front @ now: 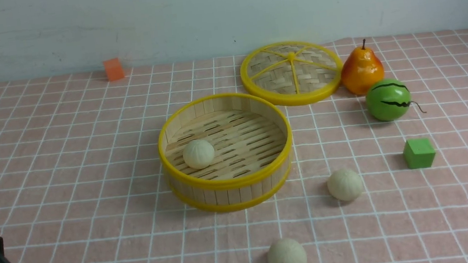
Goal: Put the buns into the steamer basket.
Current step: Use the right arm to grab a steamed stuffed bun
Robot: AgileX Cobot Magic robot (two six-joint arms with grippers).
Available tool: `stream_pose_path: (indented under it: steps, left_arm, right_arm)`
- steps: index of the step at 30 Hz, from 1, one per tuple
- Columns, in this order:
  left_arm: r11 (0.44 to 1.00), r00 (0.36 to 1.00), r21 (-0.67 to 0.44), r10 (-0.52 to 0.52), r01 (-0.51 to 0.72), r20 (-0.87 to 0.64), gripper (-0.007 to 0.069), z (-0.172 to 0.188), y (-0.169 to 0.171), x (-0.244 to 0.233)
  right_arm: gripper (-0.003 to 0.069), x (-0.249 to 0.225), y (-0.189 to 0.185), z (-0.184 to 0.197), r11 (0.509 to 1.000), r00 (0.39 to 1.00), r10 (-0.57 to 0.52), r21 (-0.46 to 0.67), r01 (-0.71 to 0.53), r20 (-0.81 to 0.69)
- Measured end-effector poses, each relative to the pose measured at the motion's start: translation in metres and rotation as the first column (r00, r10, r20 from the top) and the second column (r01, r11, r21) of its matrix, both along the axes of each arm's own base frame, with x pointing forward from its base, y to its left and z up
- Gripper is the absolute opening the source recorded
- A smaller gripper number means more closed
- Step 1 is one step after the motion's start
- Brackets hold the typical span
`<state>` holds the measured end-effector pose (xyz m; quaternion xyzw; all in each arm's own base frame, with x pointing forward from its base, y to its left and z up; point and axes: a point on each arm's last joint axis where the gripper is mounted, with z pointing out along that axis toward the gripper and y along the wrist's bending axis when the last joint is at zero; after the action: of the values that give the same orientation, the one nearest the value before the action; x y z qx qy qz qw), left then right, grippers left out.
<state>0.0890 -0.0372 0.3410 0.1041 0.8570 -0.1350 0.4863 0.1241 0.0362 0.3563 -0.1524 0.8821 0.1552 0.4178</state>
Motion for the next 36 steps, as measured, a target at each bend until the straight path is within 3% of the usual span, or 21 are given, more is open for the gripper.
stream_pose_path:
  steps: [4, 10, 15, 19, 22, 23, 25, 26, 28, 30, 33, 36]
  left_arm:
    - [1.0, 1.0, 0.001, 0.0, 0.0, -0.003, -0.0014, 0.0, 0.0, 0.0]
    - [1.0, 1.0, 0.006, 0.0, 0.0, -0.013, -0.0014, -0.001, 0.0, -0.001]
    - [1.0, 1.0, 0.008, 0.0, 0.0, -0.021, -0.0013, -0.002, 0.0, -0.001]
    - [1.0, 1.0, 0.008, 0.0, 0.0, -0.021, -0.0013, -0.002, 0.0, -0.001]
    - [1.0, 1.0, 0.009, 0.001, 0.0, -0.023, -0.0013, -0.002, 0.0, -0.001]
    - [1.0, 1.0, 0.009, 0.001, 0.0, -0.023, -0.0013, -0.002, 0.0, -0.001]
    - [1.0, 1.0, 0.009, 0.001, 0.0, -0.023, -0.0013, -0.002, 0.0, -0.001]
    - [1.0, 1.0, 0.009, 0.001, 0.0, -0.023, -0.0013, -0.002, 0.0, -0.001]
    - [1.0, 1.0, 0.009, 0.001, 0.0, -0.024, -0.0012, -0.002, 0.0, -0.001]
    - [1.0, 1.0, 0.009, 0.001, 0.0, -0.024, -0.0012, -0.002, 0.0, -0.001]
    - [1.0, 1.0, 0.009, 0.001, 0.0, -0.024, -0.0012, -0.002, 0.0, -0.001]
    - [1.0, 1.0, 0.009, 0.001, 0.0, -0.024, -0.0012, -0.002, 0.0, -0.001]
  right_arm:
    - [-0.001, 0.03, 0.011, 0.008, 0.99, 0.988, 0.118, -0.07, -0.125, -0.096]
    - [-0.001, 0.062, 0.062, -0.003, 0.887, 0.887, 0.338, -0.21, -0.412, -0.315]
    - [-0.0001, 0.076, 0.122, -0.037, 0.778, 0.813, 0.36, -0.333, -0.533, -0.458]
    - [0.0022, 0.086, 0.151, -0.058, 0.755, 0.798, 0.332, -0.365, -0.544, -0.502]
    - [0.0111, 0.103, 0.172, -0.077, 0.761, 0.784, 0.294, -0.363, -0.538, -0.547]
    - [0.0111, 0.104, 0.174, -0.076, 0.763, 0.787, 0.295, -0.361, -0.535, -0.542]
    - [0.023, 0.119, 0.188, -0.087, 0.781, 0.787, 0.274, -0.349, -0.517, -0.552]
    - [0.024, 0.121, 0.19, -0.088, 0.782, 0.787, 0.275, -0.348, -0.517, -0.552]
    - [0.0391, 0.135, 0.203, -0.101, 0.8, 0.795, 0.264, -0.337, -0.497, -0.547]
    - [0.0477, 0.144, 0.211, -0.111, 0.81, 0.801, 0.259, -0.33, -0.484, -0.539]
    - [0.0568, 0.153, 0.22, -0.125, 0.816, 0.806, 0.254, -0.329, -0.475, -0.535]
    - [0.0587, 0.16, 0.225, -0.141, 0.824, 0.809, 0.241, -0.326, -0.463, -0.536]
